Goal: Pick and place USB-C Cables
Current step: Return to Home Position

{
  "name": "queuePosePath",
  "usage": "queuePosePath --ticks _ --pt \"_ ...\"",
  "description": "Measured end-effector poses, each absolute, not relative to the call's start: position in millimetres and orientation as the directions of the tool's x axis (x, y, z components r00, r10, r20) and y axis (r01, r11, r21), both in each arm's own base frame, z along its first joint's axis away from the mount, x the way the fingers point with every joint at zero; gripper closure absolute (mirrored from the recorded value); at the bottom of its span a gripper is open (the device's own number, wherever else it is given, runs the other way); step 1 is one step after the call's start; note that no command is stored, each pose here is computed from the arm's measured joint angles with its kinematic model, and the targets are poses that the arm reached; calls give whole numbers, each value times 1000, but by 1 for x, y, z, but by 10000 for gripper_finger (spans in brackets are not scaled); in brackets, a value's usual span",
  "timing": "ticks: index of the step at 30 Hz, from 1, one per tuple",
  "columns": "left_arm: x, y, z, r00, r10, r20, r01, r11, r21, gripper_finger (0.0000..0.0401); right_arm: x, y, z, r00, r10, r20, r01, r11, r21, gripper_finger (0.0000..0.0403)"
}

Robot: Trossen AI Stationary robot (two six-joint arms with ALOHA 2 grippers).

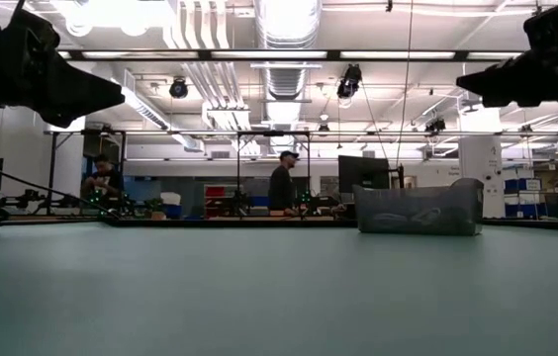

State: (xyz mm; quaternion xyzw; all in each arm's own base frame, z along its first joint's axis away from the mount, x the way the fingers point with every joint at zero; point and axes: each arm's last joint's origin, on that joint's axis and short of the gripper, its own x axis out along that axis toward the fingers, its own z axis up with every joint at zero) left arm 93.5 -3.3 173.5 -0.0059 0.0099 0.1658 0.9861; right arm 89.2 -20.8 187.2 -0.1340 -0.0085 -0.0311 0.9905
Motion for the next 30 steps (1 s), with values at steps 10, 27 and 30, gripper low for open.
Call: queuePosePath --ticks 10,27,30 --pt "94 -3 174 943 333 -7 -333 943 -15 256 94 -21 175 997 -9 80 32 955 -294 376" --pt "97 -4 171 942 334 -30 -335 942 -2 256 95 -21 174 998 -17 67 30 979 -201 376" --pt "97 -4 171 942 334 -35 -334 942 1 256 95 -21 174 998 -17 67 30 979 -201 376"
